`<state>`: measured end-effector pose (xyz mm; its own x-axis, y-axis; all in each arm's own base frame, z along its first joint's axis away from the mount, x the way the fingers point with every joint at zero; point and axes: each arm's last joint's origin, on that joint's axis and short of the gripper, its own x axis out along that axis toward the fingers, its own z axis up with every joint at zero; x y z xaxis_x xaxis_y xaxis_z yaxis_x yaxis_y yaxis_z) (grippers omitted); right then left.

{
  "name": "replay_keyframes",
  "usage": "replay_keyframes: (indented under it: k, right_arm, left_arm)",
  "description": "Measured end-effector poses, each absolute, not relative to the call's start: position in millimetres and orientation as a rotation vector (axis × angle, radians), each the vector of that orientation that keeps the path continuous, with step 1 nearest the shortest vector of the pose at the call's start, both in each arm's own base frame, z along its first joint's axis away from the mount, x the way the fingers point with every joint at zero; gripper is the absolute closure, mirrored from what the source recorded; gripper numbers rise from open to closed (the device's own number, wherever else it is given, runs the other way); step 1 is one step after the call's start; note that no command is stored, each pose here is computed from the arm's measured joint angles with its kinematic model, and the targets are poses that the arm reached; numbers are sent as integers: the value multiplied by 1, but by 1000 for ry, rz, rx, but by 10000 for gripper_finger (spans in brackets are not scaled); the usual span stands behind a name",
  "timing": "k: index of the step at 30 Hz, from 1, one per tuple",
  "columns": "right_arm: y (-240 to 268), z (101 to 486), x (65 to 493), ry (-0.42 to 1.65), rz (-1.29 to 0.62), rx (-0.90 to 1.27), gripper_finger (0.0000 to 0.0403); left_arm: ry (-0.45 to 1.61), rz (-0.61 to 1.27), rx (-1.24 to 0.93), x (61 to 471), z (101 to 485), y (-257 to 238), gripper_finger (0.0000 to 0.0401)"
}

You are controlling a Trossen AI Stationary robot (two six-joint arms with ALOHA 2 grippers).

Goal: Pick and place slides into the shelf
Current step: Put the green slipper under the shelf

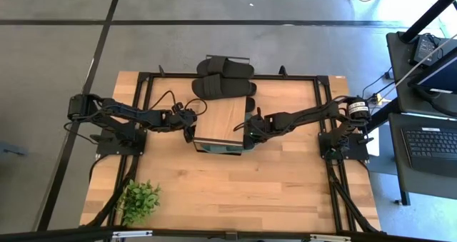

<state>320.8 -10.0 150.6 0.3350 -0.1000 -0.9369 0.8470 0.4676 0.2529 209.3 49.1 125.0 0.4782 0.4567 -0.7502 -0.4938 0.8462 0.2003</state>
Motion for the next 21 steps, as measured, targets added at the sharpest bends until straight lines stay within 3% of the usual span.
replay_keyframes:
  k: [6,16,21]
  right_arm:
    - [-10,151,321,1053,-724,859,307]
    - [-10,151,320,1055,-736,888,218]
    - [-10,156,317,1048,-744,902,201]
  left_arm:
    - [901,581,-46,209,125,49,184]
    - [902,581,-46,209,125,49,184]
    - [909,581,-45,209,125,49,184]
